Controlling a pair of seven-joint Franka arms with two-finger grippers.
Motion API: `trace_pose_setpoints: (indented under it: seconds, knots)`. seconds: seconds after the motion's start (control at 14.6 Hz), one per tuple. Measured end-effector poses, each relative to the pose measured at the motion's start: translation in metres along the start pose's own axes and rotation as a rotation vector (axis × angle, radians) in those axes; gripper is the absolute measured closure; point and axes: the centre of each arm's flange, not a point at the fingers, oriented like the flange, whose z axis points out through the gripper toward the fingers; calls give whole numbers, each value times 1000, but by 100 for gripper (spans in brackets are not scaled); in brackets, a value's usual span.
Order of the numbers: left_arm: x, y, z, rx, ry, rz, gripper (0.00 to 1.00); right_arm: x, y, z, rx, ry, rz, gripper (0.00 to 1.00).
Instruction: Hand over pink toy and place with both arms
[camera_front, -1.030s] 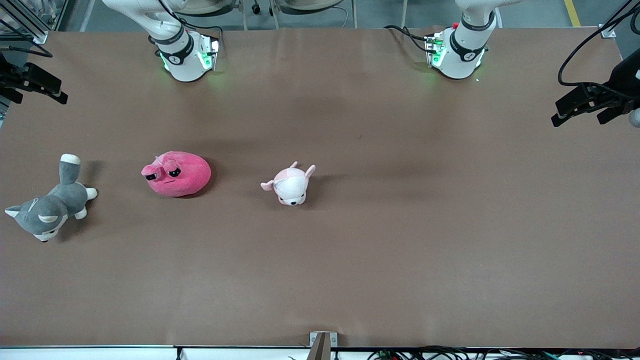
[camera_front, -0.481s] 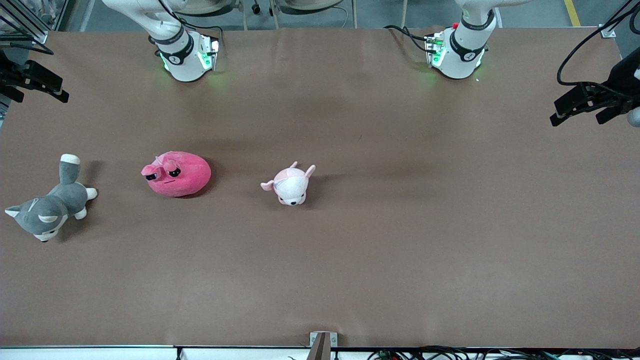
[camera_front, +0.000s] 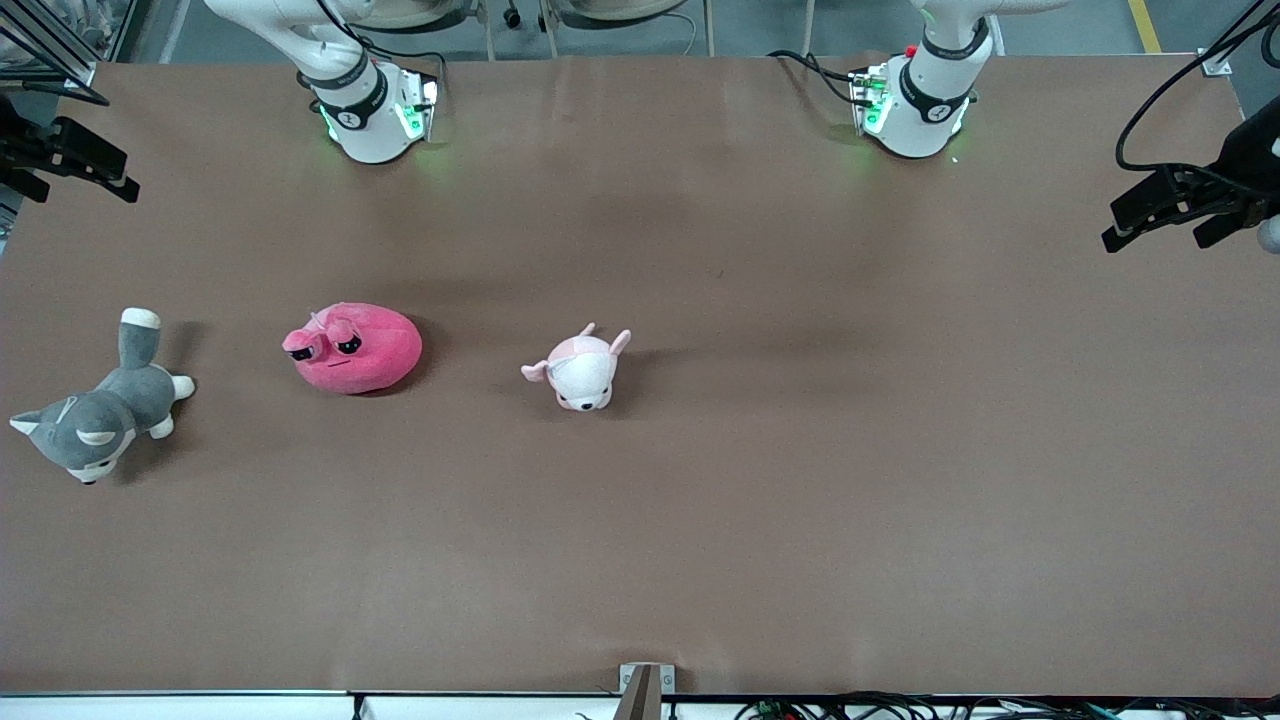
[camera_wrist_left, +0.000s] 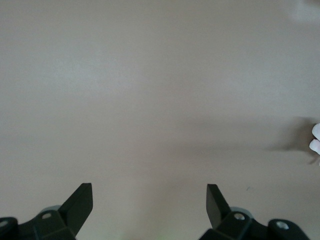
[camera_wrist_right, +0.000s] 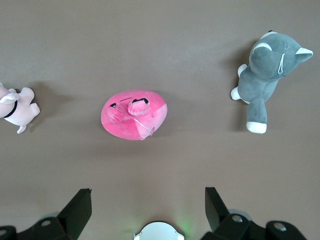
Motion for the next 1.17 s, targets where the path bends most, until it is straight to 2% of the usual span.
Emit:
trace_pose_setpoints:
  seconds: [1.17]
  knots:
    - [1,-6,0,4,1,-9,0,-1,-1,-1,0,0,-1,0]
